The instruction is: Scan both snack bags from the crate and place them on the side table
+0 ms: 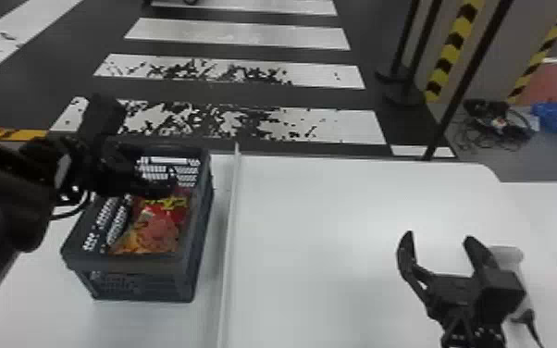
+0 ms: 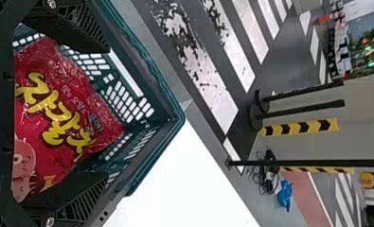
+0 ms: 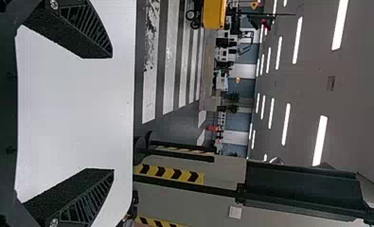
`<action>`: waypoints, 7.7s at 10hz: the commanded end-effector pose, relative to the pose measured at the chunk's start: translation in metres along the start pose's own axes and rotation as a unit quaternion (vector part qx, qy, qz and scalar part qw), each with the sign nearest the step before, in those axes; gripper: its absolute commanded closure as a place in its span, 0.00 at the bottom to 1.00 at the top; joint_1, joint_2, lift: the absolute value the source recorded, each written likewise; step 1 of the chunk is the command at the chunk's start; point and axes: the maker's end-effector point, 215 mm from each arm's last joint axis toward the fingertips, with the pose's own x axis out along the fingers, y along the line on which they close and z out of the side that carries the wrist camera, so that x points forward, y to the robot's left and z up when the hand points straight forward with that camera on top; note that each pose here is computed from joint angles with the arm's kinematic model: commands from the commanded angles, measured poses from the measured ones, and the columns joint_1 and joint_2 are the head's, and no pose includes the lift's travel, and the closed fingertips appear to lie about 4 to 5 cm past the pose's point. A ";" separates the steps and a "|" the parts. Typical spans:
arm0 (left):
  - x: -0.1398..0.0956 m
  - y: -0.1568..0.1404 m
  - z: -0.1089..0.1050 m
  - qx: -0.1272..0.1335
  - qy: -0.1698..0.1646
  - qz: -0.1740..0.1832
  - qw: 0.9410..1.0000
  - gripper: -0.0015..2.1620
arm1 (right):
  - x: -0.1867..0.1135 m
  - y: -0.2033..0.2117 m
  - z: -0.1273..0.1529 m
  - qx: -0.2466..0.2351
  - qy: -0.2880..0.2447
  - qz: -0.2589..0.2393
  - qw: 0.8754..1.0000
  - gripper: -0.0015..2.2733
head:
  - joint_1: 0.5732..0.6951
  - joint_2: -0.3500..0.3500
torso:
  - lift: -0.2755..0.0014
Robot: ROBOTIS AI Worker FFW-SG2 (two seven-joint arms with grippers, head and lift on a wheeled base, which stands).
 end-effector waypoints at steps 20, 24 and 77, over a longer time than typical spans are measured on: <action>0.026 -0.015 -0.070 -0.073 0.024 -0.017 0.997 0.99 | 0.011 0.023 -0.013 0.005 0.011 0.017 1.000 0.03 | 1.00 0.45 | 0.64; -0.001 0.000 -0.067 -0.135 -0.001 -0.017 0.991 0.99 | 0.010 0.025 -0.013 0.002 0.011 0.019 1.000 0.03 | 1.00 0.47 | 0.64; -0.101 -0.203 0.065 -0.081 -0.318 0.129 0.936 0.02 | -0.037 -0.003 0.012 0.017 0.014 -0.006 1.000 0.02 | 1.00 0.06 | 0.64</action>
